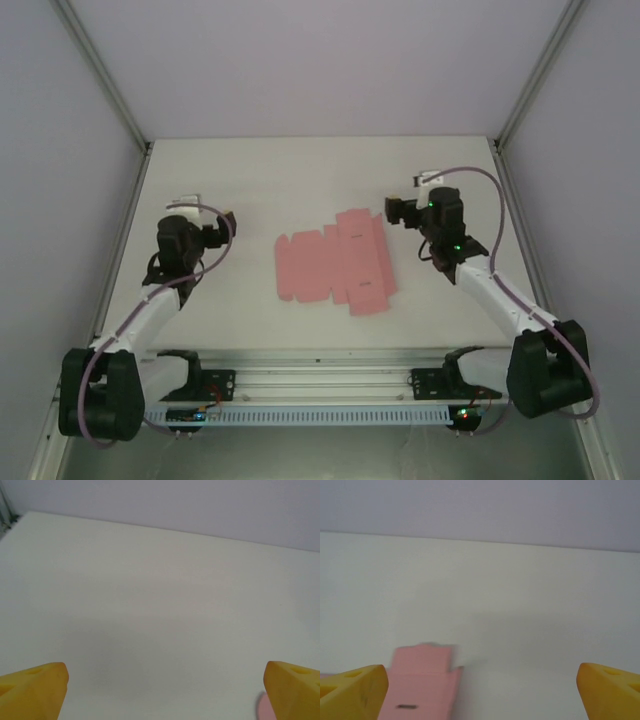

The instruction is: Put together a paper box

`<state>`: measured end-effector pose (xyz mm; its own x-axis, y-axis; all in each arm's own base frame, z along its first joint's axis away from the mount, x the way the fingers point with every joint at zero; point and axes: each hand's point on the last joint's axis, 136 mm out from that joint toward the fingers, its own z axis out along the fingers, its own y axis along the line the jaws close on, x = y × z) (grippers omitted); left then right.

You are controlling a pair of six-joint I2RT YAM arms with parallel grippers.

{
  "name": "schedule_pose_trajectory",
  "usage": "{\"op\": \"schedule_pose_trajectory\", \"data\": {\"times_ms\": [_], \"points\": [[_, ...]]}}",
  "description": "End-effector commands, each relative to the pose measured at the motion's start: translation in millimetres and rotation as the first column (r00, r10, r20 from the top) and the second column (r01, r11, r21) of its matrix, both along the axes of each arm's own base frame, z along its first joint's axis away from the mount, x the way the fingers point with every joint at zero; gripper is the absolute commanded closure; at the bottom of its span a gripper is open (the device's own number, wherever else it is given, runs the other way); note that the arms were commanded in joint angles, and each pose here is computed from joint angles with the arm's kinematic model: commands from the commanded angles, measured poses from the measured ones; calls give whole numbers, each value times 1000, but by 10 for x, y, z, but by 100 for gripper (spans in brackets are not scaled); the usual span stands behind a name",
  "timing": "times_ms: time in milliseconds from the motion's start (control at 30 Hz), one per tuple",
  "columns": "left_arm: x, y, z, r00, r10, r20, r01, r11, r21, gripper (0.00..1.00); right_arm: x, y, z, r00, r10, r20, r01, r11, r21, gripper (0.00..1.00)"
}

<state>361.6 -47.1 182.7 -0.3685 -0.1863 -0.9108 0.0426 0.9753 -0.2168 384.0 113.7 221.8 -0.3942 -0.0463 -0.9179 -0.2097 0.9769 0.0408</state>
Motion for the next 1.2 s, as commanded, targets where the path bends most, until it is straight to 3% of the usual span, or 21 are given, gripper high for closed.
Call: {"op": "schedule_pose_trajectory", "data": {"times_ms": [0, 167, 300, 467, 600, 800, 1067, 1167], "points": [[-85, -291, -89, 992, -63, -105, 51, 993, -109, 0, -230, 461, -263, 977, 115, -178, -113, 993, 23, 3], [-164, -712, -292, 967, -156, -201, 132, 983, -128, 0, -383, 1116, -578, 886, 281, -370, -247, 959, 139, 8], [-240, -969, -436, 940, -210, -267, 182, 975, -124, 0, -461, 1248, -964, 804, 275, -528, -232, 962, 147, 12], [-325, -1183, -623, 901, -269, -341, 233, 962, -142, 0, -340, 953, -1406, 754, 159, -637, -60, 983, 174, 21], [-386, -1270, -754, 870, -301, -390, 246, 951, -186, 1, -315, 796, -1754, 694, 187, -695, 22, 960, 280, 26], [-486, -1419, -878, 819, -373, -436, 272, 922, -277, 0, -361, 597, -2136, 634, 161, -756, 113, 948, 297, 32], [-507, -1805, -946, 751, -533, -389, 321, 810, -491, 0, -465, 499, -2332, 606, 161, -779, 177, 928, 329, 33], [-491, -1868, -1062, 726, -550, -414, 305, 796, -523, 0, -506, 477, -2378, 598, 165, -784, 200, 917, 345, 34]]}}
